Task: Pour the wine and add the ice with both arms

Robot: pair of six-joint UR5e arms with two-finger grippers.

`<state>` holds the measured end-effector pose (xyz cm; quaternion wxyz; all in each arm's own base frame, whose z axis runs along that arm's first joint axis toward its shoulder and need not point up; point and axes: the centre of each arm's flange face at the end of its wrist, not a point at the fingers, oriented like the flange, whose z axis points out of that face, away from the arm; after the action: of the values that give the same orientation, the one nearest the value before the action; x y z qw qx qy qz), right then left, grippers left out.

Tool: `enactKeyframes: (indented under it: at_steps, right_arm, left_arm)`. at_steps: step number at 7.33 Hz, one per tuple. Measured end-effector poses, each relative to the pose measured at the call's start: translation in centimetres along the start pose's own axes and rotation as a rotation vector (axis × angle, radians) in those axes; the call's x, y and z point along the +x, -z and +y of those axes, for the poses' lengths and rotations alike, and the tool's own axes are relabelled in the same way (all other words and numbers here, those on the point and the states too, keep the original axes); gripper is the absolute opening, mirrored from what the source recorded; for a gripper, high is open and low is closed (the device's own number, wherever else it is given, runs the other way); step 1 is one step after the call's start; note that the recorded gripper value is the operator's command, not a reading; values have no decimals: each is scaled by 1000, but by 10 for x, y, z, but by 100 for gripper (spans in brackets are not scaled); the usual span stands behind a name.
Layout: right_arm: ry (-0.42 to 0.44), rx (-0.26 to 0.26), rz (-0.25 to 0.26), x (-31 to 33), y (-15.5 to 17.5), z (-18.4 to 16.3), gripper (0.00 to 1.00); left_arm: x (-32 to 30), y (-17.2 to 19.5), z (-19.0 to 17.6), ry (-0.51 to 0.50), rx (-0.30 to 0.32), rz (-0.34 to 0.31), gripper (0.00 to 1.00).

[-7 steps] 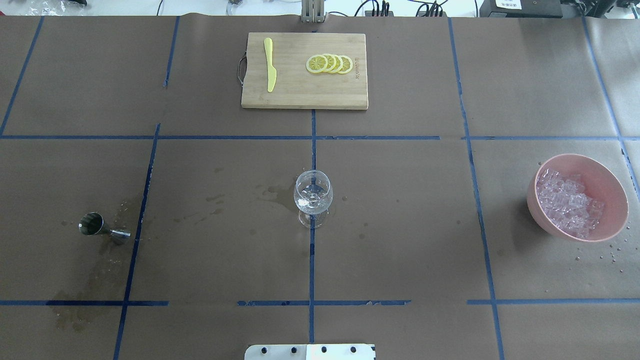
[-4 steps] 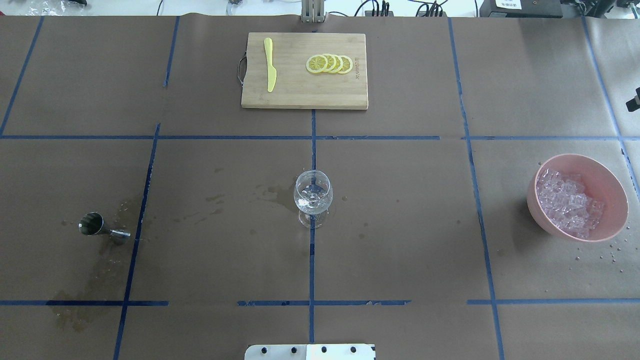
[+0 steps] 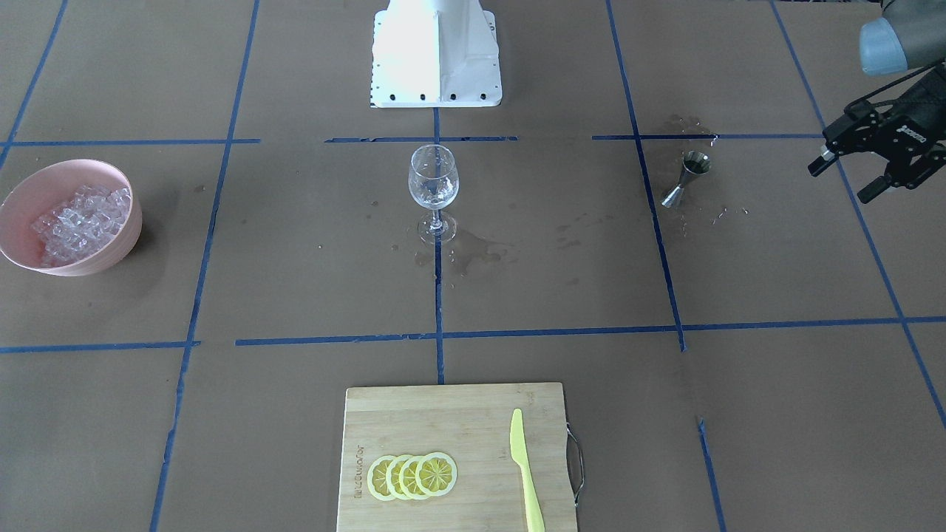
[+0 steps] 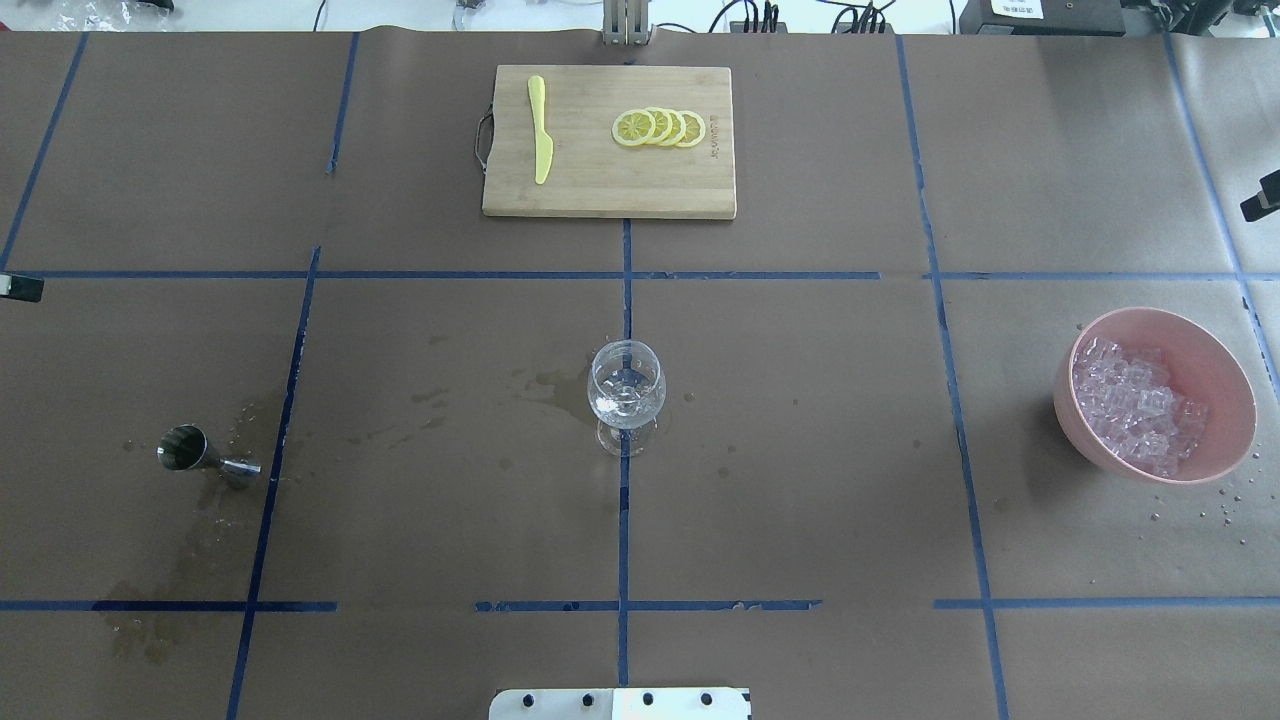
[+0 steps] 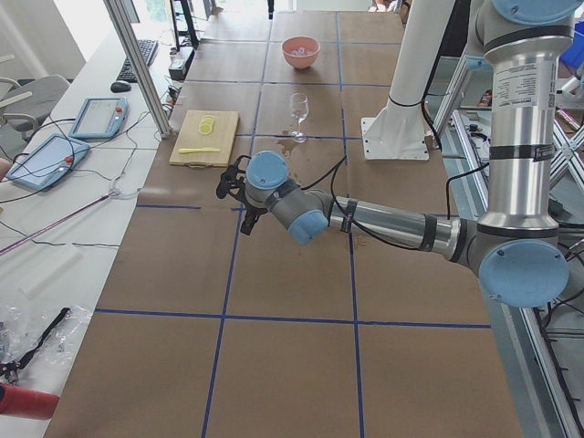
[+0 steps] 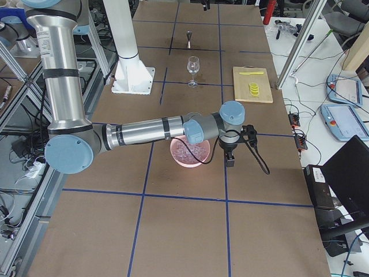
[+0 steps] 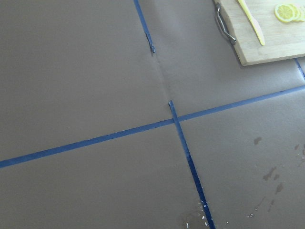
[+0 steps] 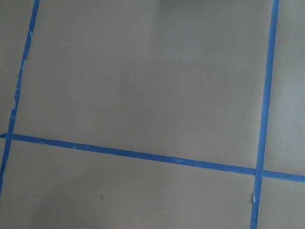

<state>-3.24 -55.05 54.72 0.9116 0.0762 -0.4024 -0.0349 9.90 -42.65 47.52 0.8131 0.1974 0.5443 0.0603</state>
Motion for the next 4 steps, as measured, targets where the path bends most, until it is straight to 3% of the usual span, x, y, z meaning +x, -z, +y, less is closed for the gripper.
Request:
enactKeyframes:
  at_steps: [4]
  right_arm:
    - [13, -20, -6, -8, -11, 2, 100]
  left_arm:
    - [69, -5, 92, 106, 20, -78, 99]
